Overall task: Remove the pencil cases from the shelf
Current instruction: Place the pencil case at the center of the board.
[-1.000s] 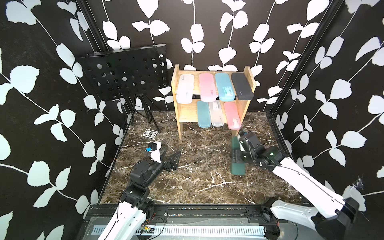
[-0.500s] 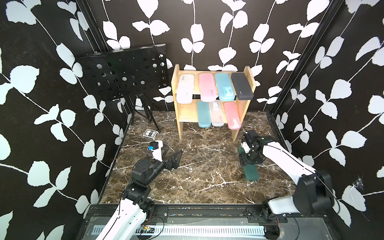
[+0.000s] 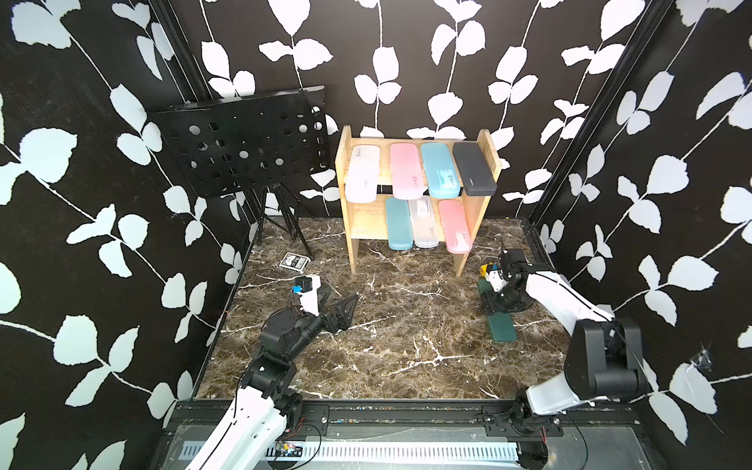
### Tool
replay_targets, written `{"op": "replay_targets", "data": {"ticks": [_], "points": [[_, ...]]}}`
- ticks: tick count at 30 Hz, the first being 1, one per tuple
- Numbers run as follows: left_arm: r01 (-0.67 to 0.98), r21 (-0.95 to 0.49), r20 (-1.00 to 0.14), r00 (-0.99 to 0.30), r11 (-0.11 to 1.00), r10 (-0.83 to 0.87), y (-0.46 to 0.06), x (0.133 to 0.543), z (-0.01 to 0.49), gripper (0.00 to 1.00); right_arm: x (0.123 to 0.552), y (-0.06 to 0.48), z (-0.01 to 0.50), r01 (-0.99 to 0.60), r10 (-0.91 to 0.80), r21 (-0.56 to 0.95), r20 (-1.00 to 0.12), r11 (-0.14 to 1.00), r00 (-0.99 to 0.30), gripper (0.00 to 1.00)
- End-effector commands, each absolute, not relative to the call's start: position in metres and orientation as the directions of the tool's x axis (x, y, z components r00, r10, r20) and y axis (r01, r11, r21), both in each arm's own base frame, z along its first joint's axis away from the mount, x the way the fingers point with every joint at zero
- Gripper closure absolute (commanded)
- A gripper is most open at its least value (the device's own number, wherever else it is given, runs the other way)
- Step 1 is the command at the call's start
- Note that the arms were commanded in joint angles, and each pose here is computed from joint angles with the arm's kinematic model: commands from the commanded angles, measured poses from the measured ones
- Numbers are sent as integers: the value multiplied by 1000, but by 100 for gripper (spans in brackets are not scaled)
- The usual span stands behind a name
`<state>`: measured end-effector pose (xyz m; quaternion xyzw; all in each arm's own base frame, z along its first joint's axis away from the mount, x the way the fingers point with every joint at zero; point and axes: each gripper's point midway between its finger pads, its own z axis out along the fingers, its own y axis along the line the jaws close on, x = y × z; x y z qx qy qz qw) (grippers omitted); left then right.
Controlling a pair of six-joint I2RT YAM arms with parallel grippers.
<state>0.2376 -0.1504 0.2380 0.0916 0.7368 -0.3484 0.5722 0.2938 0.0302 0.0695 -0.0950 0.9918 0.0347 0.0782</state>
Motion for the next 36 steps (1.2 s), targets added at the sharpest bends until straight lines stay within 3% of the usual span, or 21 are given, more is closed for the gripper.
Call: {"op": "replay_targets", "data": {"ticks": [1, 14, 21, 29, 32, 36], "points": [[526, -399, -913, -303, 751, -272, -147, 239, 236, 1, 296, 28, 60, -227, -217, 54, -146, 972, -965, 47], [513, -401, -911, -314, 759, -269, -146, 240, 235, 1, 299, 14, 31, -188, -188, -11, -64, 982, -980, 40], [482, -427, -895, -346, 765, -282, -144, 243, 234, 1, 301, 12, 28, -159, -160, -23, -78, 987, -984, 19], [497, -467, -874, -387, 732, -294, -154, 249, 248, 1, 301, 16, 37, -156, -156, -7, -106, 988, -982, 11], [491, -502, -857, -395, 712, -332, -156, 252, 256, 1, 306, 20, 61, -135, -132, 1, -189, 991, -973, 8], [491, -588, -803, -451, 642, -391, -170, 260, 270, 1, 314, 37, 125, -93, -71, 29, -432, 995, -899, 0]]}}
